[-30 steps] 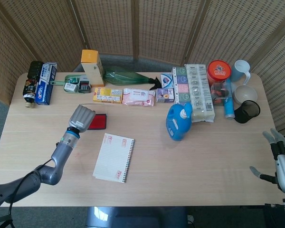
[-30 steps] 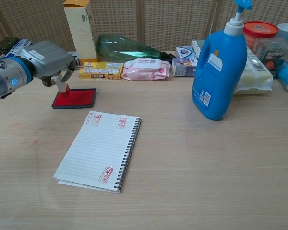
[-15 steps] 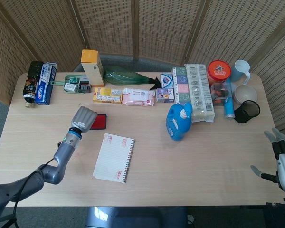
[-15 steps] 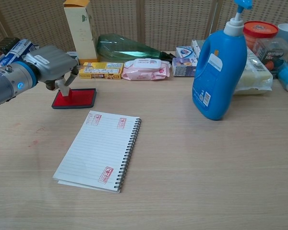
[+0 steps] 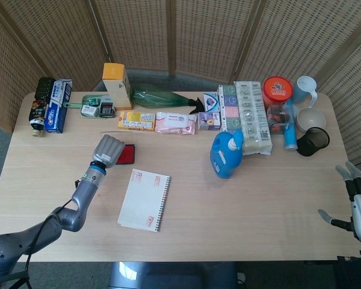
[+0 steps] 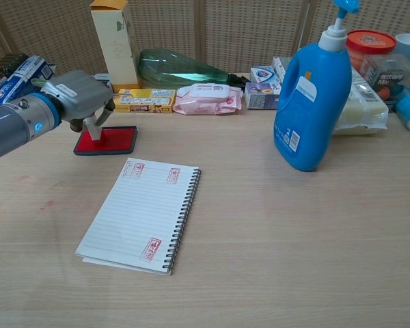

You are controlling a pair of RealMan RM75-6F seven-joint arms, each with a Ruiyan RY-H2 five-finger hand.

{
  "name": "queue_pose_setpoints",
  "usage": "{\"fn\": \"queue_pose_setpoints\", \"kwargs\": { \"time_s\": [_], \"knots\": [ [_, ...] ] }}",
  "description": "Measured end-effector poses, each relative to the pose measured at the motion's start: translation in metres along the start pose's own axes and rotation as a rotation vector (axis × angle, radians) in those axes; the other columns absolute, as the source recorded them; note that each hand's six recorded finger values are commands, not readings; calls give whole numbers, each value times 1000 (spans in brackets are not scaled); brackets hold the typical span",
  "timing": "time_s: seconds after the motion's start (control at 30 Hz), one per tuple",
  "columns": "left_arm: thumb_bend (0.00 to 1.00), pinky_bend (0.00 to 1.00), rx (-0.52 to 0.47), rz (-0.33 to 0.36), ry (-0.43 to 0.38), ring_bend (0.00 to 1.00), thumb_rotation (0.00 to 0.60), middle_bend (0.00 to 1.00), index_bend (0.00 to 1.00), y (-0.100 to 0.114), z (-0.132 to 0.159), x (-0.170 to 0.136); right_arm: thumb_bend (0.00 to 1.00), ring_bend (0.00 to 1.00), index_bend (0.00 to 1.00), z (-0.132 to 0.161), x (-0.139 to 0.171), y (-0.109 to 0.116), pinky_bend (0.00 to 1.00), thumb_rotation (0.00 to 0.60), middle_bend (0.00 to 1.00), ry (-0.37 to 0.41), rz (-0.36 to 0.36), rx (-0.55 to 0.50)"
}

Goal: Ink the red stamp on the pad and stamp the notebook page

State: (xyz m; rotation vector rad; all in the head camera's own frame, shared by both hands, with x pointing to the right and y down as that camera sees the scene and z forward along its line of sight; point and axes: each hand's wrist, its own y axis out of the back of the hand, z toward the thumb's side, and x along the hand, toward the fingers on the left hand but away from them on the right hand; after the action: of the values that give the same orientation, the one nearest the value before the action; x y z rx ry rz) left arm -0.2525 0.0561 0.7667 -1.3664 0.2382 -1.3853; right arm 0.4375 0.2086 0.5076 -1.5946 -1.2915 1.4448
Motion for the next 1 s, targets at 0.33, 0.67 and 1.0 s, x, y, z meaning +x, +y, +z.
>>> {"fn": "queue_pose_setpoints", "kwargs": {
  "time_s": [0.33,0.67,1.0],
  "knots": [
    [365,1000,2,-6,0,1000,600,1000,627,-4,4,1,0,0,87,0,1,1,0,582,0,0,-2,-4],
    [365,1000,1,-1,6,1000,600,1000,627,-2,2,0,0,0,86,0,2,2,0,584,0,5,-3,-6],
    [366,1000,-21,94,-7,1000,600,1000,627,30,-3,-9,0,0,86,2,1,0,0,584,0,16,8,-8]
  ]
}}
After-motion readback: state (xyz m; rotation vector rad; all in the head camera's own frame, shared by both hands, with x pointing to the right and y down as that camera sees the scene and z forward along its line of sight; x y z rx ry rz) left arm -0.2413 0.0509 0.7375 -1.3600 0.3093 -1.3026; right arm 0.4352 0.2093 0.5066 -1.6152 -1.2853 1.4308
